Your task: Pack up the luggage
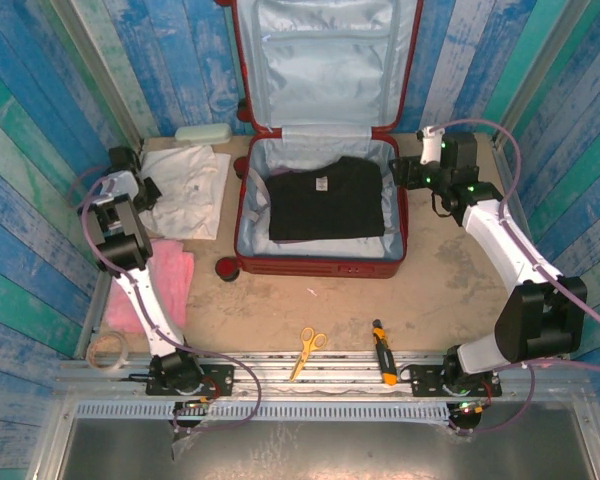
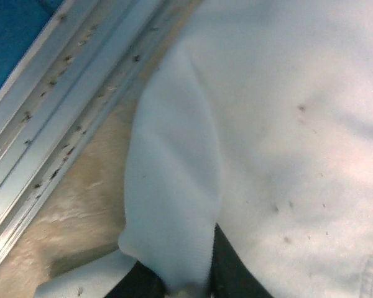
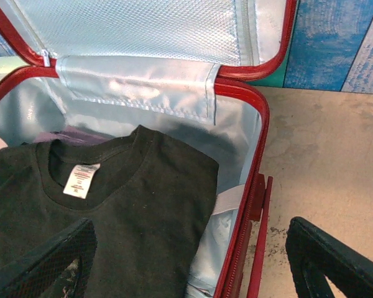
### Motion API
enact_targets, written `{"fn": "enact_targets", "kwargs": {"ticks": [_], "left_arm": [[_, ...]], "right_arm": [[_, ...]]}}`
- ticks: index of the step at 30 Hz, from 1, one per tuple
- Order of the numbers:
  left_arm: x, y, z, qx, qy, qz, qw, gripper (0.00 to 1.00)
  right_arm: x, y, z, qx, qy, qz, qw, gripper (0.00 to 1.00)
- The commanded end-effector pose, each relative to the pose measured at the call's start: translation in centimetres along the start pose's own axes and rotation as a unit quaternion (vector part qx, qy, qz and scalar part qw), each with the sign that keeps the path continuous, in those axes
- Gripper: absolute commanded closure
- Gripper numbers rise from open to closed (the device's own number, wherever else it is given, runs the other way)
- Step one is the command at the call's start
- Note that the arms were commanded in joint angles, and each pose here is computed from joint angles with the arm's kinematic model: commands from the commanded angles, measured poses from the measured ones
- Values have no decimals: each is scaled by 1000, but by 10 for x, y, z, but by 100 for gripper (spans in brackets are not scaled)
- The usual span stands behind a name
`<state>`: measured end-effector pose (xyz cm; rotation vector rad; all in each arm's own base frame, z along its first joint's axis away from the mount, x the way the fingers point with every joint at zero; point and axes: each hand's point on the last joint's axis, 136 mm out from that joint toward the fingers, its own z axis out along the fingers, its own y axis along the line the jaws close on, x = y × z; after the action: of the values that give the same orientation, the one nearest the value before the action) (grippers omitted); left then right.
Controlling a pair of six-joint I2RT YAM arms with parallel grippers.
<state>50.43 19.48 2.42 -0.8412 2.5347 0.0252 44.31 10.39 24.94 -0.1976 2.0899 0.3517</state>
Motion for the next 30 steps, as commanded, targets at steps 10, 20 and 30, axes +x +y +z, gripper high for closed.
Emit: {"fn": "enact_targets", "kwargs": {"ticks": [10, 20, 30], "left_arm": [[5, -36, -40, 92, 0, -22, 995, 100], [-30, -66, -119, 177, -88, -41, 979, 100], [-46, -84, -167, 234, -114, -51, 964, 100]], "right_arm": [[-2, 104, 7, -147, -24, -135, 980, 22], [24, 249, 17, -266, -158, -351, 884, 19], [51, 356, 50, -254, -211, -464, 822, 17]]}}
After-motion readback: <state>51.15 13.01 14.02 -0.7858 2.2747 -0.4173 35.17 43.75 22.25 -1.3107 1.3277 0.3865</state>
